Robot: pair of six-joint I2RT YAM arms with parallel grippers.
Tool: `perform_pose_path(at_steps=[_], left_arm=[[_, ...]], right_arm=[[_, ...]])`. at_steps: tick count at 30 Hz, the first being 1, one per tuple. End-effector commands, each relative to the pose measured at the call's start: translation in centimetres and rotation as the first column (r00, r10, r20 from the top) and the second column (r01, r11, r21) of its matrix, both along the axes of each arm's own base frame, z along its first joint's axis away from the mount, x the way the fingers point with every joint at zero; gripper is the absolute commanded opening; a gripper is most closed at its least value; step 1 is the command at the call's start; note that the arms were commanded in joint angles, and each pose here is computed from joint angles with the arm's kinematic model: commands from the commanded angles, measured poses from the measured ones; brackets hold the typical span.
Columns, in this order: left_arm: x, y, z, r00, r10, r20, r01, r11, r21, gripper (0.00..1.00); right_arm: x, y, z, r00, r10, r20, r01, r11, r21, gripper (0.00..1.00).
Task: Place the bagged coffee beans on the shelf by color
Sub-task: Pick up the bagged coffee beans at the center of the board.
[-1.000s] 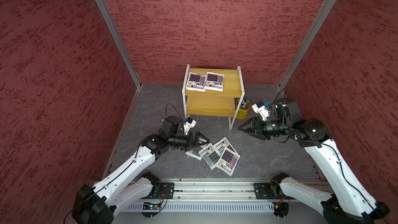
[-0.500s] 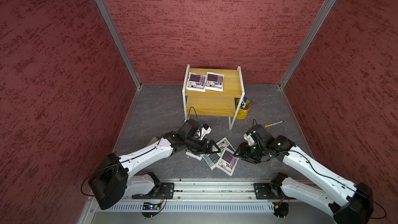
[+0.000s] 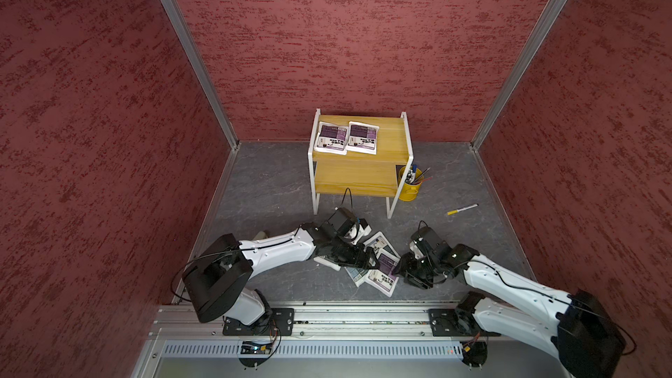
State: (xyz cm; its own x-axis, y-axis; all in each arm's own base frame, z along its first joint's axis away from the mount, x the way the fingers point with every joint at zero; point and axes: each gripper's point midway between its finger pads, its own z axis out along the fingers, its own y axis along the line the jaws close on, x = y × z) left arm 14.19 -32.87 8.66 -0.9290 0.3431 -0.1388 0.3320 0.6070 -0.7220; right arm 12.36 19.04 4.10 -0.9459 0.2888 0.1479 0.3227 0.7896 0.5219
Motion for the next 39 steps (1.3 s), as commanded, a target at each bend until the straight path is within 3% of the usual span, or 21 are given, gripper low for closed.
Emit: perform_pose_path(at_steps=[1, 21, 30, 39], left_arm=[[0.8, -1.0, 0.2, 0.998, -0.021, 0.056, 0.022, 1.000, -0.017, 0.82], [0.8, -1.6, -3.2, 0.999, -0.042, 0.019, 0.042, 0.999, -0.003, 0.74], [0.4, -1.1, -3.7, 0.999, -0.036, -0.002, 0.036, 0.999, -0.012, 0.66], [0.2, -1.4, -3.7, 0.999, -0.035, -0.017, 0.034, 0.999, -0.035, 0.66]], right_arm=[[0.8, 1.3, -0.1, 1.000, -0.003, 0.026, 0.002, 0.999, 0.053, 0.55], [1.7, 2.4, -3.2, 1.000, 0.003, 0.009, -0.003, 0.998, 0.058, 0.51], [3.0, 2.2, -0.8, 0.995, -0.027, 0.100, 0.021, 0.998, 0.066, 0.44], [3.5, 2.6, 1.1, 0.987, -0.055, 0.149, 0.037, 0.992, 0.123, 0.34]])
